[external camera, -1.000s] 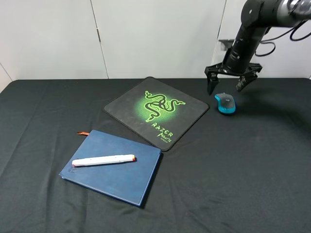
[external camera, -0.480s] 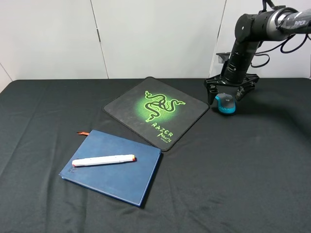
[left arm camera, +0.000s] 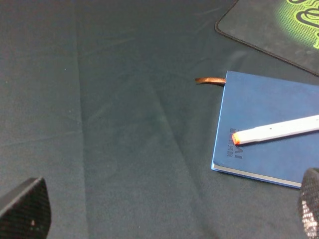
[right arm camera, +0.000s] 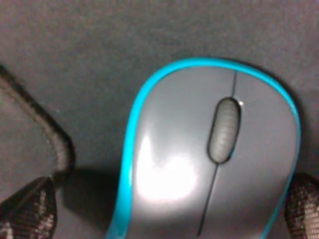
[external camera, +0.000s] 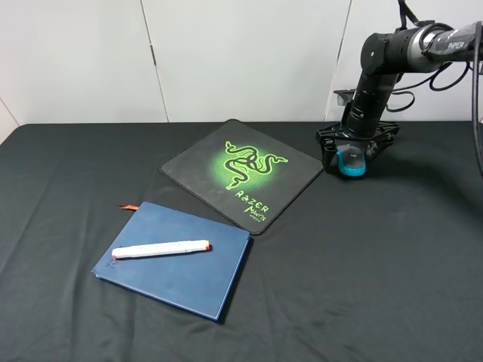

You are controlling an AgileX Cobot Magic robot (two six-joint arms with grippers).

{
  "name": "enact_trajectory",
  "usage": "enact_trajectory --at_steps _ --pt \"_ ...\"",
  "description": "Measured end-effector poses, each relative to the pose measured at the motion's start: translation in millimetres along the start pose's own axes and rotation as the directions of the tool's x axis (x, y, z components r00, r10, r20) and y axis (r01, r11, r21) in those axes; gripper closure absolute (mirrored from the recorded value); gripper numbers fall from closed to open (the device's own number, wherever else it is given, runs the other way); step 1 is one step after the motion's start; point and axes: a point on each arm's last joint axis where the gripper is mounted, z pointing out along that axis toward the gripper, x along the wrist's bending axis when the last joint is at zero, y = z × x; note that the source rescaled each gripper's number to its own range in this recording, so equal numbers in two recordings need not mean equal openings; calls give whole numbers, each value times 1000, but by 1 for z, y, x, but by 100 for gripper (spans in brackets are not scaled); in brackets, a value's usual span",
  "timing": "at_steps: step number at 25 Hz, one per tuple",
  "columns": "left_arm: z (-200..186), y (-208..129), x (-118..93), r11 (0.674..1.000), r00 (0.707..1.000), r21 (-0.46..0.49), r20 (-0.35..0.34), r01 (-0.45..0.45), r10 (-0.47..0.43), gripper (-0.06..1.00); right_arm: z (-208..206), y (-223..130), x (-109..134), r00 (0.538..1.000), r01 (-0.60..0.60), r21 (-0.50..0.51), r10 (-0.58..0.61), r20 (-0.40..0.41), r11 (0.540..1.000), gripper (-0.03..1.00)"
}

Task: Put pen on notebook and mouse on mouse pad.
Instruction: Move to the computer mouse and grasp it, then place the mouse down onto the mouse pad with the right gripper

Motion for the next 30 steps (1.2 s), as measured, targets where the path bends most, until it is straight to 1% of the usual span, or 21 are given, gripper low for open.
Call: enact_trajectory --at_steps 3,4,6,9,10,11,23,27,30 --pt "0 0 0 1000 1000 0 0 0 0 -5 0 0 -1 1000 2 1 -2 11 1000 -2" --pt "0 0 0 1000 1000 0 0 0 0 -5 0 0 -1 1000 4 1 -4 14 1000 5" --pt "0 0 0 1000 1000 0 0 0 0 -5 0 0 -1 1000 4 1 -4 16 1000 31" --pt "0 0 0 1000 1000 0 0 0 0 -5 0 0 -1 1000 1 1 -1 16 1000 87" --pt "0 0 0 1000 1000 0 0 0 0 -5 0 0 -1 1000 0 1 0 16 1000 97" --pt "0 0 0 1000 1000 0 0 0 0 -5 0 0 -1 1000 0 0 0 16 1000 96" --pt "0 0 0 1000 1000 0 0 0 0 -5 -2 0 -1 1000 0 10 -1 16 1000 96" --pt "0 0 0 1000 1000 0 2 1 -1 -5 -24 3 -1 1000 -1 7 1 12 1000 96" --pt "0 0 0 1000 1000 0 2 1 -1 -5 -49 8 3 1000 -13 -51 12 -24 999 96"
